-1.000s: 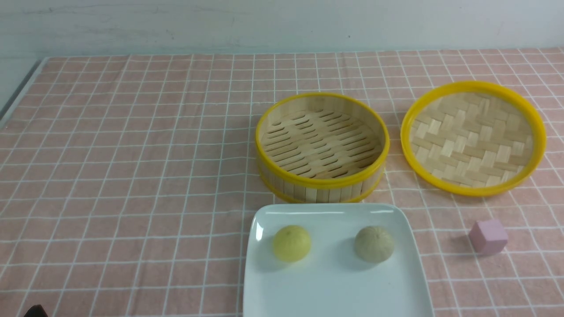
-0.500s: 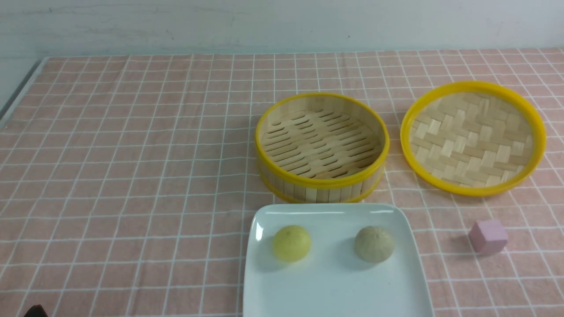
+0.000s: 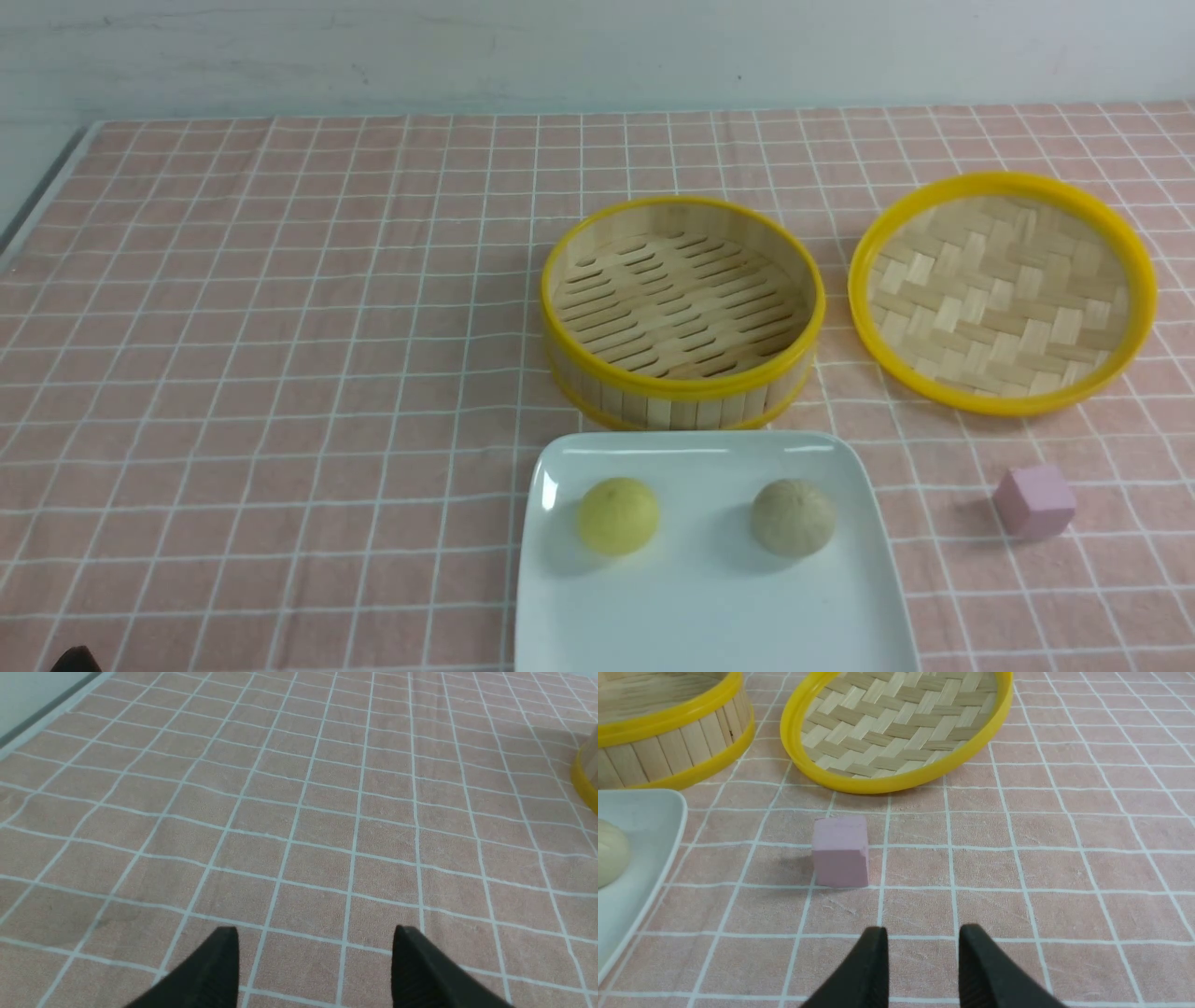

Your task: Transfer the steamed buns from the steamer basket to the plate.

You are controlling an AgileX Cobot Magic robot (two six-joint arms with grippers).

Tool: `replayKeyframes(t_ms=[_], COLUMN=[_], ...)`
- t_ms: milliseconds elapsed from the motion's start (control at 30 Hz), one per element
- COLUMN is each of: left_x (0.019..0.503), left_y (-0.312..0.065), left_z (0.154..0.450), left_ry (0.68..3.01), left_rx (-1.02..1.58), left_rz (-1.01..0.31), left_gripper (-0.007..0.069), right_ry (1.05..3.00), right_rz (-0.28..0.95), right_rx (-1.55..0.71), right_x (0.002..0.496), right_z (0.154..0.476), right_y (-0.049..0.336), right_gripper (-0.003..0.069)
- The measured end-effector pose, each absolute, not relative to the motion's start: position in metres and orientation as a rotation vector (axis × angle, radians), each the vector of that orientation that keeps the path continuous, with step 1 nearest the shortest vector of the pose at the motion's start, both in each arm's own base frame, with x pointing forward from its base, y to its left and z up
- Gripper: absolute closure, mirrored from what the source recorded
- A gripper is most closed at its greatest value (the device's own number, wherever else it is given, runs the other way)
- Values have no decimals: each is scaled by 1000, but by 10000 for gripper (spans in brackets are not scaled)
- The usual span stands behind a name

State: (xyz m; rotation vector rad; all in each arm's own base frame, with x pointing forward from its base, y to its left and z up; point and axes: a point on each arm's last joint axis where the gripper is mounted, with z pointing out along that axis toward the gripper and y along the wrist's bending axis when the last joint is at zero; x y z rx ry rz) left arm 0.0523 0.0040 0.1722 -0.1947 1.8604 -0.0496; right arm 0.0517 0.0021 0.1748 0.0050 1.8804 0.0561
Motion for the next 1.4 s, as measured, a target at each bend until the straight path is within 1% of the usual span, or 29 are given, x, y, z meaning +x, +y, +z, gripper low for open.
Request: replayKeyframes(t_ms=[533,767,1400], left_x=[52,52,52], left_y=[4,4,4], left_z=[172,172,172], left_ry=[1860,1860,1860], left_rx=[-194,-194,-194], left_rz=[-49,-49,-49], left_gripper=[176,176,176], right_ry=[1881,1880,1879], right_rz=[57,-2,28], right_rx=[4,47,70], right_x=[52,52,52], right_z=[175,175,175], right_y=[2,-1,-1], right_gripper=[419,419,419])
